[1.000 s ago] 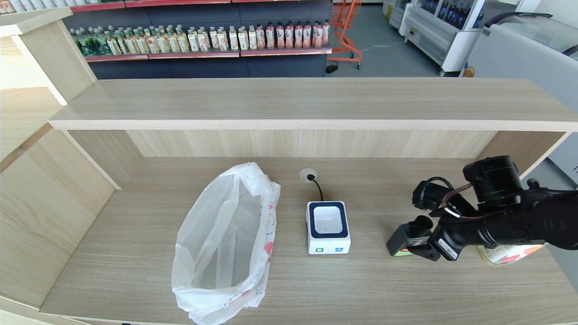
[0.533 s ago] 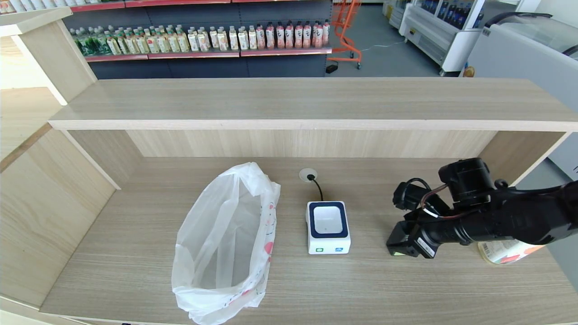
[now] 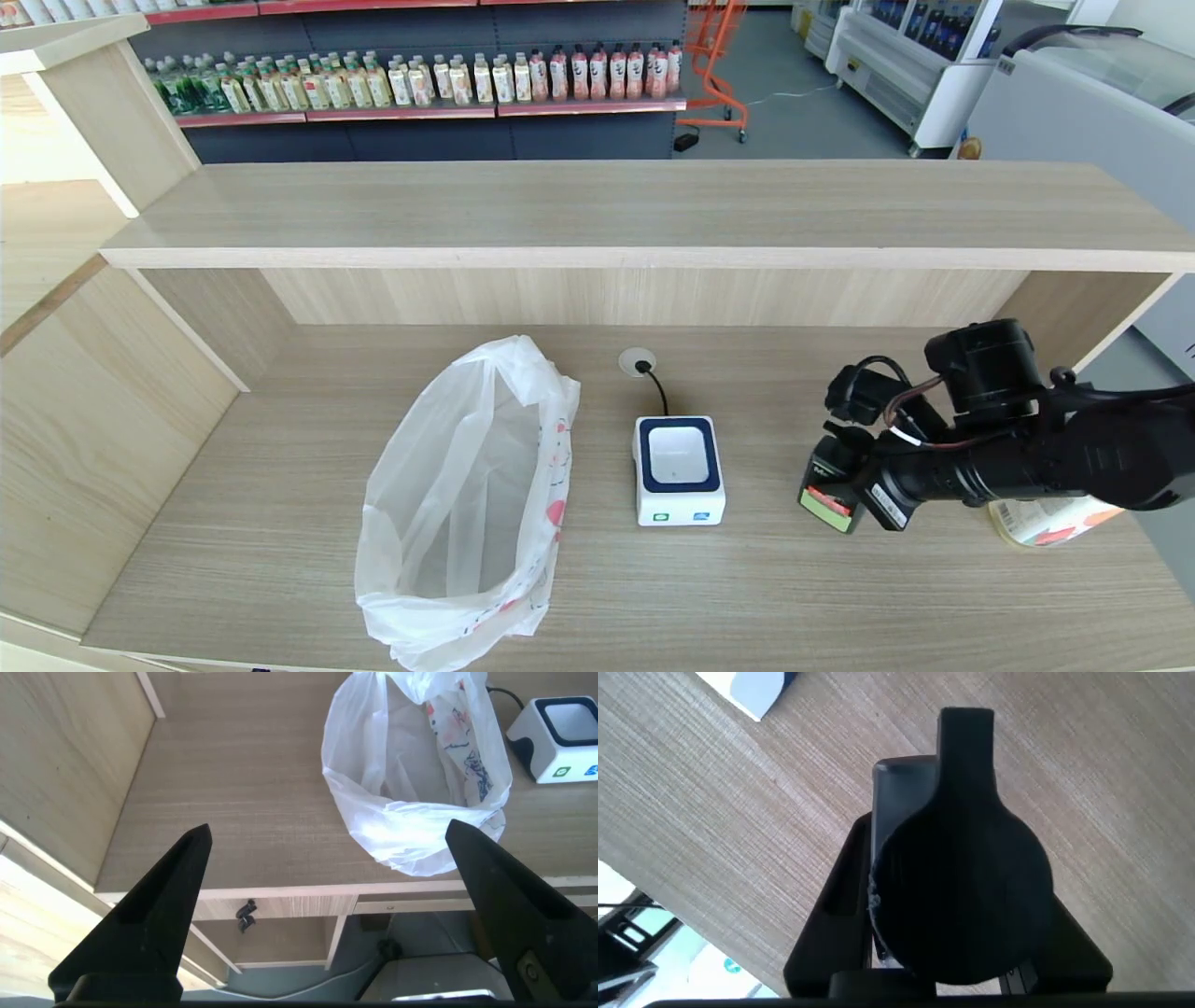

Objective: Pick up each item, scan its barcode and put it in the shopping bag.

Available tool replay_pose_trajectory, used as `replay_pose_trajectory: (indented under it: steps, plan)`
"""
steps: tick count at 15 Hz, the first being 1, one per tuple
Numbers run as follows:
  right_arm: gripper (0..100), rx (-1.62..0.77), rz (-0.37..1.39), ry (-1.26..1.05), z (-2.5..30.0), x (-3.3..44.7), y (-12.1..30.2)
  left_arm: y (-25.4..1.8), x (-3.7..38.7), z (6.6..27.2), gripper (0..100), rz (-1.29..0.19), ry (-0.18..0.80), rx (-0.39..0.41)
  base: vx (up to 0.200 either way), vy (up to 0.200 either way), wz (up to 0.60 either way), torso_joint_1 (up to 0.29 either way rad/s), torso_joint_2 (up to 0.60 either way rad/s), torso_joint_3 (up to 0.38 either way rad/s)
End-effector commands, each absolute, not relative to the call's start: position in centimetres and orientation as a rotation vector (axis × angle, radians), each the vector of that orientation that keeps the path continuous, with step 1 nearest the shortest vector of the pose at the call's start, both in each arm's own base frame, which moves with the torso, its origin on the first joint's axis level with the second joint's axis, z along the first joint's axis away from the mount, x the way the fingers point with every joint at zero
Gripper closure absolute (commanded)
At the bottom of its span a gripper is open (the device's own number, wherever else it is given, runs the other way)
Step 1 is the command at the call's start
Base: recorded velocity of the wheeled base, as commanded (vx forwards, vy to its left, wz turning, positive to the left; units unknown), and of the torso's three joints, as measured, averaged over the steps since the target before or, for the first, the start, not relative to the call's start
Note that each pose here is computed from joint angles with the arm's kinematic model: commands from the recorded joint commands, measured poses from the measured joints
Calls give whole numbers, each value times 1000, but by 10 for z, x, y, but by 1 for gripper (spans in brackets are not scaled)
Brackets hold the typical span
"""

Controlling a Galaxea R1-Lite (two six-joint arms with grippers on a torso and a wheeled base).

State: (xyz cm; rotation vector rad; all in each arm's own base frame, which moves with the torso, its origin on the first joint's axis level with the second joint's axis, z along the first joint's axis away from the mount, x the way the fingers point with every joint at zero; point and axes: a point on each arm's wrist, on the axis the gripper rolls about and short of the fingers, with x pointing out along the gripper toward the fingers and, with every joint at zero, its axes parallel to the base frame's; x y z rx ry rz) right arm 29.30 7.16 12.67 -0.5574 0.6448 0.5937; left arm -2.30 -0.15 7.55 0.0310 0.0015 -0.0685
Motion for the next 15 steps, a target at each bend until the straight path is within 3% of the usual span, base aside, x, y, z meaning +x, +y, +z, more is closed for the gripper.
replay_pose_trajectory:
  steps: [1,3,5,9,11,13,14,15]
  plan:
    - [100,-399,441,502,183,265,49,-1,-23,75,0,-68,2,32,0,0,0,0,0,0]
    - [100,-391,344,420,208,245,25,-1,-23,75,0,-69,2,31,0,0,0,0,0,0]
    - [100,-526,354,308,224,206,21,-1,-23,75,0,-68,4,31,0,0,0,0,0,0]
    - [100,-1155,376,-68,235,193,21,-1,-23,75,0,-68,4,31,0,0,0,0,0,0]
    - [100,-1443,534,-292,234,197,25,-1,-23,75,0,-68,4,31,0,0,0,0,0,0]
    - [100,-1811,777,-717,211,210,35,-1,-23,75,0,-68,2,32,0,0,0,0,0,0]
    - [100,-1874,863,-862,198,211,42,-1,-23,75,0,-69,3,32,0,0,0,0,0,0]
    - [100,-1868,1067,-1051,166,204,59,-1,-23,75,0,-68,4,32,0,0,0,0,0,0]
